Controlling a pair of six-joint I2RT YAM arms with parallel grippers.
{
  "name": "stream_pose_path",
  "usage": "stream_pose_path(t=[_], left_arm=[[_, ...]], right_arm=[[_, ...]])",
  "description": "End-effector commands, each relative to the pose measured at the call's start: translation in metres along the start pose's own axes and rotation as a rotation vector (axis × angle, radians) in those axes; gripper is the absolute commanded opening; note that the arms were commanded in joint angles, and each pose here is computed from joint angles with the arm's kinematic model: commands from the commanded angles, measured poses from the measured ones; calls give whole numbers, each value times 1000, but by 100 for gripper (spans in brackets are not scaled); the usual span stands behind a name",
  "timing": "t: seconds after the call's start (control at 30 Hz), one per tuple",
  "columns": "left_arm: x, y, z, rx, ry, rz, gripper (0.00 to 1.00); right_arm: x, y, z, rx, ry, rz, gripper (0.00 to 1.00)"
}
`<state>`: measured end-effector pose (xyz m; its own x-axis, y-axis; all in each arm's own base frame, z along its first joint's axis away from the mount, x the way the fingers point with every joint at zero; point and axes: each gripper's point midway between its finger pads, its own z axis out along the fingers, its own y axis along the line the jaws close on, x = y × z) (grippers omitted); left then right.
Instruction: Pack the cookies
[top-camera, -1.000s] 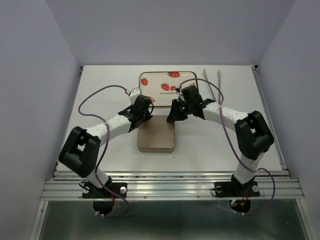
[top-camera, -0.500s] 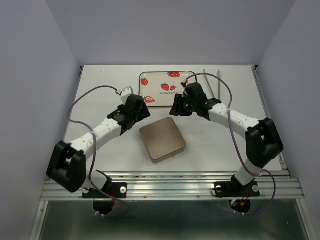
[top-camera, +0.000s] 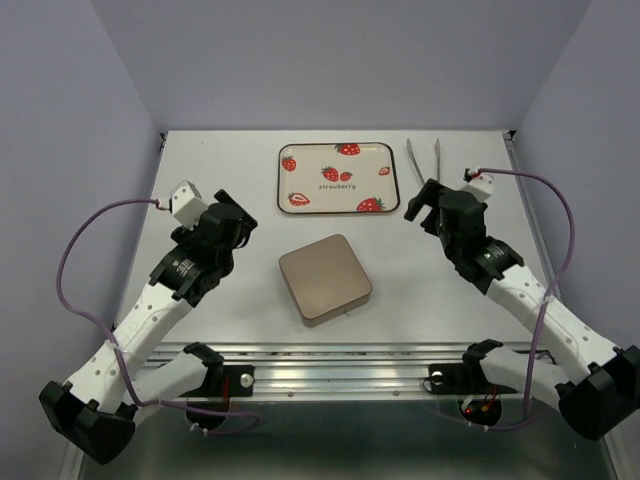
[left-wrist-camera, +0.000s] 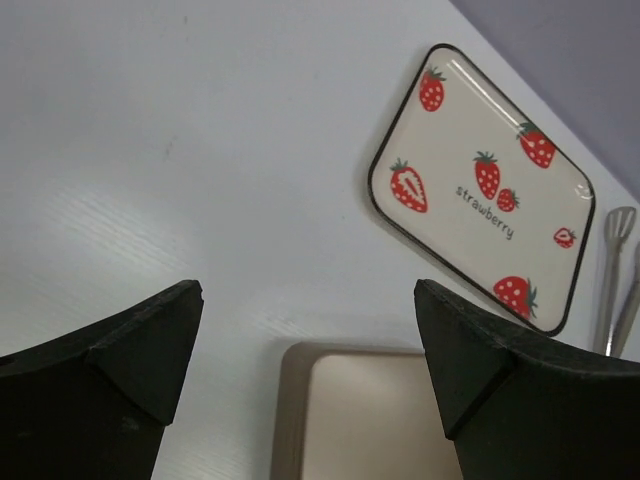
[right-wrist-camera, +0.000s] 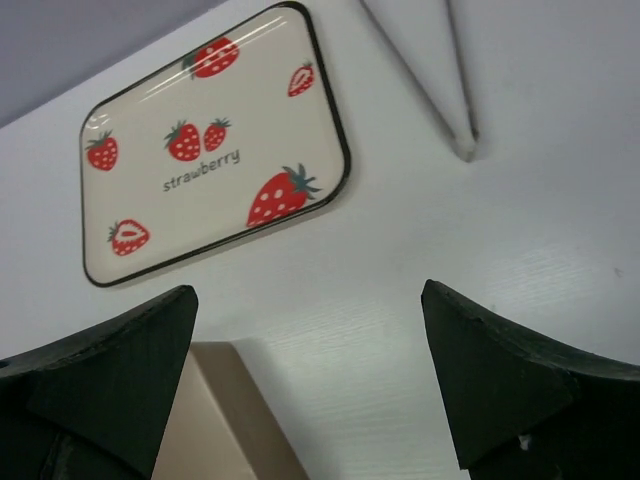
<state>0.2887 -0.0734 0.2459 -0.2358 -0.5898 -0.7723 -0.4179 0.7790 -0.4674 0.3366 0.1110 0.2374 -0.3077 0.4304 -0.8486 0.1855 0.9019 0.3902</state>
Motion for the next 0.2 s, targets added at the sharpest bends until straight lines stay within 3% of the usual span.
stream_pose_path(t=[0.0,0.17], left_arm=[[4,48,-9,-114,-40,-27,99],[-4,50,-16,-69,-81,-88,99]], right_arm=[[-14,-50,-20,175,-137,32,100],[-20,-62,-35,166,-195,67,100]])
